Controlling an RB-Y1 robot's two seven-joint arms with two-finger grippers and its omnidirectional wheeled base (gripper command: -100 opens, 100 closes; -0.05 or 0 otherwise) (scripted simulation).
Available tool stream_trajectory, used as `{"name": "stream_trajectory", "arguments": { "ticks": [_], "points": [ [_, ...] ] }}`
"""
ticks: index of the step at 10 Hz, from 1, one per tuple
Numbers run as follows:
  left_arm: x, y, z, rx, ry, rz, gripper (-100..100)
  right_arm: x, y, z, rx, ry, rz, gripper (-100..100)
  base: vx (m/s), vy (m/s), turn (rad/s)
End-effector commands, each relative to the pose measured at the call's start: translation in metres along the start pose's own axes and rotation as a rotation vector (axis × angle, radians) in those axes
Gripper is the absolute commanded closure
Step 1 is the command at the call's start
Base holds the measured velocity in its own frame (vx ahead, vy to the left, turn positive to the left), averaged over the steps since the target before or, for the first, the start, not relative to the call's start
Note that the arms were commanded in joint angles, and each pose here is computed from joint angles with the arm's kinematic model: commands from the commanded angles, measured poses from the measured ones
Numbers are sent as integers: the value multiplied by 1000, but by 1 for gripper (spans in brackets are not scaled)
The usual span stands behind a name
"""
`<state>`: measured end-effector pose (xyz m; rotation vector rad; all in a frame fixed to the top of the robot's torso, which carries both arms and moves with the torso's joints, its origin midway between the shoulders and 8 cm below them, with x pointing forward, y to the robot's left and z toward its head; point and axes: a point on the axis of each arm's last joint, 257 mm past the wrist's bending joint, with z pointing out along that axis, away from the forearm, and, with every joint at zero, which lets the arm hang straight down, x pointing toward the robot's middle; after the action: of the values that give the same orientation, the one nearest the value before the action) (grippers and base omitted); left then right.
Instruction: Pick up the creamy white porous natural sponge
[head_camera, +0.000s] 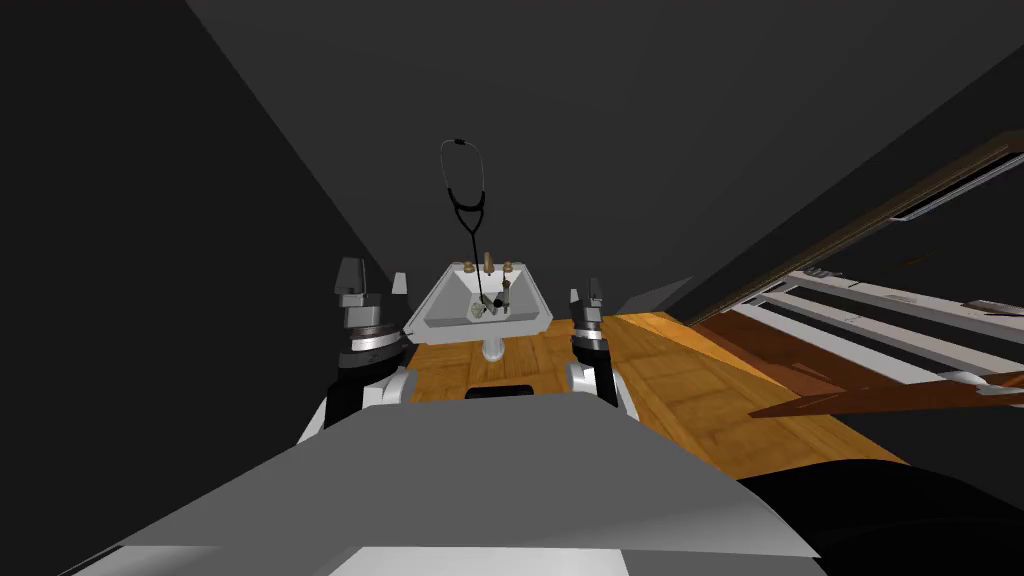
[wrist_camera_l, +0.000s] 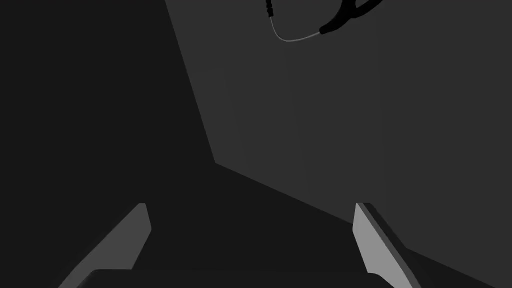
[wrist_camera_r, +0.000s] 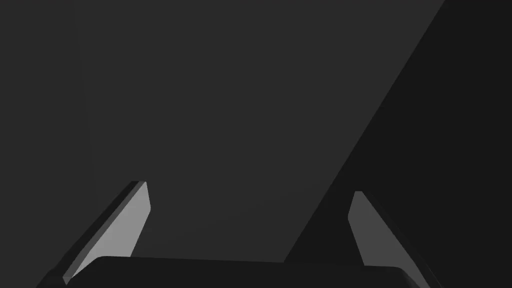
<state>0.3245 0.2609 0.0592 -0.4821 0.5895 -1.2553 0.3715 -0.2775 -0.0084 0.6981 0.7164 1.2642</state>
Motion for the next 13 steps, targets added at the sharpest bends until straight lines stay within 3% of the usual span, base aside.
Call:
{"name": "stream_trajectory", "arguments": {
  "ticks": [1, 6, 9, 10, 13],
  "points": [
    [-2, 7, 1, -19, 30, 5, -100, 0, 0, 0, 0, 0, 0, 0, 36, -97, 147],
    [-25, 42, 4, -122, 44, -3, -100, 0, 0, 0, 0, 0, 0, 0, 92, -239, 183],
    [-51, 71, 4, -208, 16, -20, -100, 0, 0, 0, 0, 0, 0, 0, 137, -286, 245],
    [-51, 72, 4, -214, 16, -20, -100, 0, 0, 0, 0, 0, 0, 0, 65, -232, 71],
    [-84, 103, 0, -310, -38, -47, -100, 0, 0, 0, 0, 0, 0, 0, 93, -260, 232]
  ]
}}
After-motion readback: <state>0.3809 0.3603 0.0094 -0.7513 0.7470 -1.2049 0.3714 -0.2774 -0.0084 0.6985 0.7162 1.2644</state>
